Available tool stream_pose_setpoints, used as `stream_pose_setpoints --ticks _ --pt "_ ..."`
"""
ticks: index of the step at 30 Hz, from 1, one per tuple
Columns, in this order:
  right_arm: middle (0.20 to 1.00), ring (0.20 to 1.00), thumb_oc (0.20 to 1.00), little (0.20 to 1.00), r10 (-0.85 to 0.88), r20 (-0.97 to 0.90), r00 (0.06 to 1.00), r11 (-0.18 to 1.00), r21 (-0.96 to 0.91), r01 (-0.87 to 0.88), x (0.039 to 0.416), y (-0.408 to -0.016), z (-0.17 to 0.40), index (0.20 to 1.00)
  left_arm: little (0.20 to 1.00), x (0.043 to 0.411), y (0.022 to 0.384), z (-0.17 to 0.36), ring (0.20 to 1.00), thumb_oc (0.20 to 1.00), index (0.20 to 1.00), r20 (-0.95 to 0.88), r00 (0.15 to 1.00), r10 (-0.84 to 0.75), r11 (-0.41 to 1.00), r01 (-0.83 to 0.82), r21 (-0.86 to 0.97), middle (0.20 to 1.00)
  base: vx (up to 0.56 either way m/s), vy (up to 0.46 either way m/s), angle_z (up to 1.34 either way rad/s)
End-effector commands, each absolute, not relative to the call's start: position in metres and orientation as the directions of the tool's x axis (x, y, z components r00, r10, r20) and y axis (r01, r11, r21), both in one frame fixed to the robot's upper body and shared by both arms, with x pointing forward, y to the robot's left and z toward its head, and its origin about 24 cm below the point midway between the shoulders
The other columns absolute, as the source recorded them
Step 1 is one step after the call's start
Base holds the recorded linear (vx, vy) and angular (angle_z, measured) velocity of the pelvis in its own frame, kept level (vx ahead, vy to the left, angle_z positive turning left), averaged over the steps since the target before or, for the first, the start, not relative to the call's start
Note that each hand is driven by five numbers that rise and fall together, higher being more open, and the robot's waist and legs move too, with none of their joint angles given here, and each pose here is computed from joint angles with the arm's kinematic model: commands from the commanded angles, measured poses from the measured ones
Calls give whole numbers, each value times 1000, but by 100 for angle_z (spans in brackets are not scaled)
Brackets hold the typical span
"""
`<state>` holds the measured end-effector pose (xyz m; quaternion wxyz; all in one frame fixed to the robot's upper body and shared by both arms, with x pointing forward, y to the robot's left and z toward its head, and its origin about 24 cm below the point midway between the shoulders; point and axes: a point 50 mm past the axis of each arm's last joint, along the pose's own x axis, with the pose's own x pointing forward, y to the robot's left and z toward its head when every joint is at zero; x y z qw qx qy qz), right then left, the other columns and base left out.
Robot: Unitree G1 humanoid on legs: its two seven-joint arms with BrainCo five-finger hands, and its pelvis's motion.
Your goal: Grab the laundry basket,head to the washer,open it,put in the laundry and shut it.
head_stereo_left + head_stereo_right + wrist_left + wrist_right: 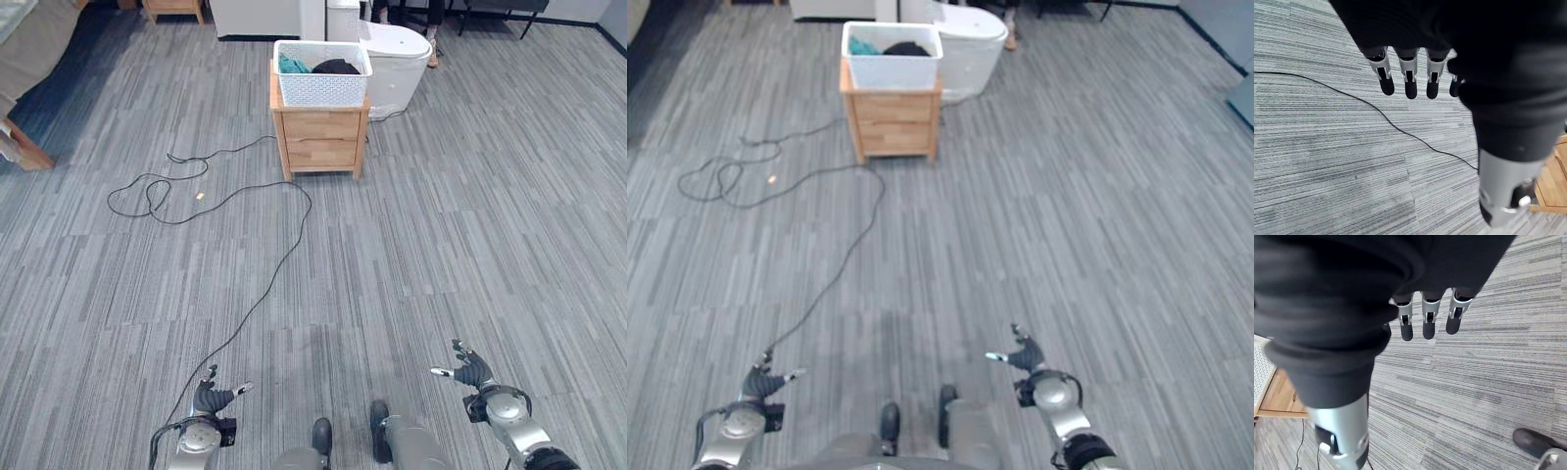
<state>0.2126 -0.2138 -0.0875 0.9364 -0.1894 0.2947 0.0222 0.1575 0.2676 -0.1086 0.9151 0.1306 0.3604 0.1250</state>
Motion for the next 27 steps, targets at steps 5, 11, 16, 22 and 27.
stream_pose_setpoints --ticks 5,11,16,22,27 --pt "1000 1000 1000 1000 -92 -558 825 912 -380 -156 197 -223 -91 1000 1000 162 255 -104 1000 1000 1000 -597 759 262 951 -96 294 1000 487 -276 71" --pt "1000 1000 1000 1000 -115 -535 837 909 -396 -128 203 -230 -86 1000 1000 175 240 -103 1000 1000 1000 -587 784 200 960 -38 276 1000 183 -119 17" --pt "1000 1000 1000 1000 -132 -524 841 908 -405 -110 205 -236 -83 1000 1000 180 237 -100 1000 1000 1000 -578 798 170 956 8 292 1000 172 -13 23" --pt "1000 1000 1000 1000 -164 -560 812 905 -412 -101 196 -236 -92 1000 1000 176 244 -100 1000 1000 1000 -581 787 207 950 -20 312 1000 275 48 -4" --pt "1000 1000 1000 1000 -159 -577 801 914 -393 -101 191 -232 -96 1000 1000 170 254 -101 1000 1000 1000 -590 771 237 942 -35 333 1000 439 198 -35"
